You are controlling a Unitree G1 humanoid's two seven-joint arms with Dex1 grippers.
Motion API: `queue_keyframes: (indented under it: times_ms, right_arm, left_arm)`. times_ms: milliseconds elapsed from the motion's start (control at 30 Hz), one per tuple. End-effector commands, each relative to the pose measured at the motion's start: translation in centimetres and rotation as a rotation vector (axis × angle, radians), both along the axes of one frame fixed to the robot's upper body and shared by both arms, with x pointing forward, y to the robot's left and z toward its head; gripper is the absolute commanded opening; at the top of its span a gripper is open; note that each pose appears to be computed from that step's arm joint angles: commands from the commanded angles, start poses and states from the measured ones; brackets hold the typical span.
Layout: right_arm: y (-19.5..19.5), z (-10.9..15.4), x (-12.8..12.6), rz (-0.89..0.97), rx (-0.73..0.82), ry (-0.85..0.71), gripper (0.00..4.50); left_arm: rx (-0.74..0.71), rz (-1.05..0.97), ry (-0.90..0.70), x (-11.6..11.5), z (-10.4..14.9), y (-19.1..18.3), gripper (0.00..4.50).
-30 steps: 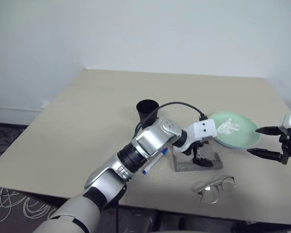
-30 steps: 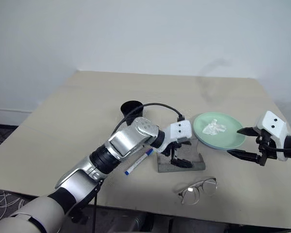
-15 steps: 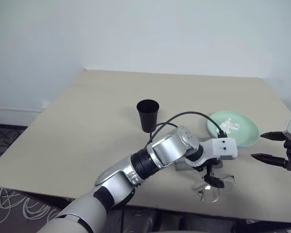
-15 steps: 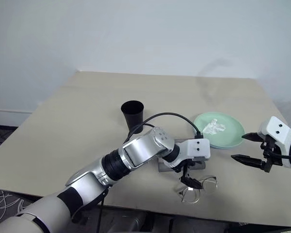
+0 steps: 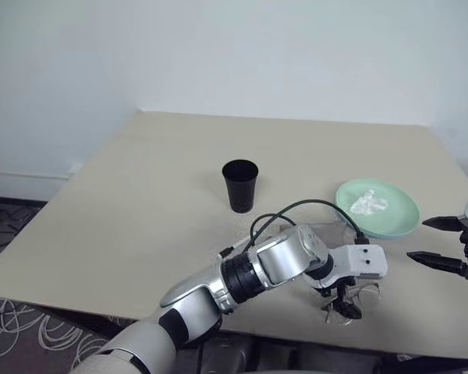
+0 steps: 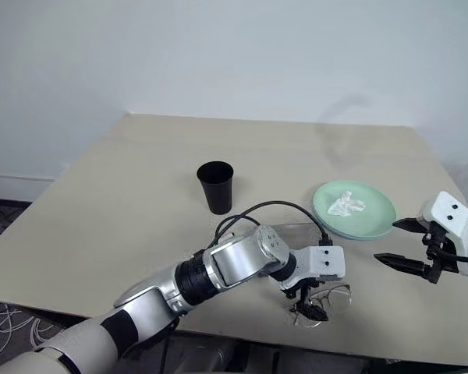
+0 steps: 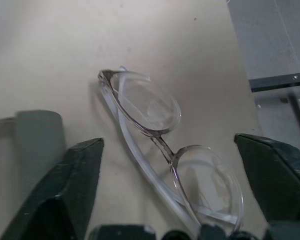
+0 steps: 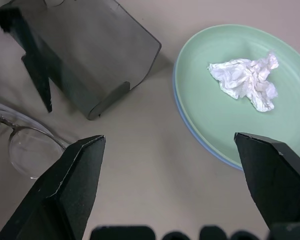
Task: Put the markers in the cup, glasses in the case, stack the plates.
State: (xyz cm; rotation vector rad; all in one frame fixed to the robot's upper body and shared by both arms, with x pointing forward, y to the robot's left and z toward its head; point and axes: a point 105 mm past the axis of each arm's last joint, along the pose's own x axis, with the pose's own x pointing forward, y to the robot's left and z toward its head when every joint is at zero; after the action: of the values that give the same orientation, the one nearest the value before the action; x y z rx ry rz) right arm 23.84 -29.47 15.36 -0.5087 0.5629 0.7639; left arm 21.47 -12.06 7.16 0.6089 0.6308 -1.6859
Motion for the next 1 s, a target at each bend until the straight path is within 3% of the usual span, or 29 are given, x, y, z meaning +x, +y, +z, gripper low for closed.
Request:
queue_keyframes:
  times_ms: [33,300,700,1000]
  right_arm:
    - [0.1,1.3,-0.1,-0.004,-0.004,-0.056,4.5]
    - [0.3,1.2,-0.2,-0.01,-0.007,-0.058,4.5]
    - [0.4,0.9,0.7,-0.004,-0.015,-0.071,4.5]
    - [0.5,0.8,1.5,0.003,-0.015,-0.086,4.5]
  left_arm:
    - [-0.008,0.004,-0.025,-0.1,-0.2,-0.6,3.08]
    - [-0.008,0.017,-0.019,0.0,-0.7,-0.8,0.47]
    - [-0.086,0.026,-0.016,2.7,1.9,-0.2,0.47]
    - [-0.198,0.07,0.075,6.8,7.1,2.1,0.47]
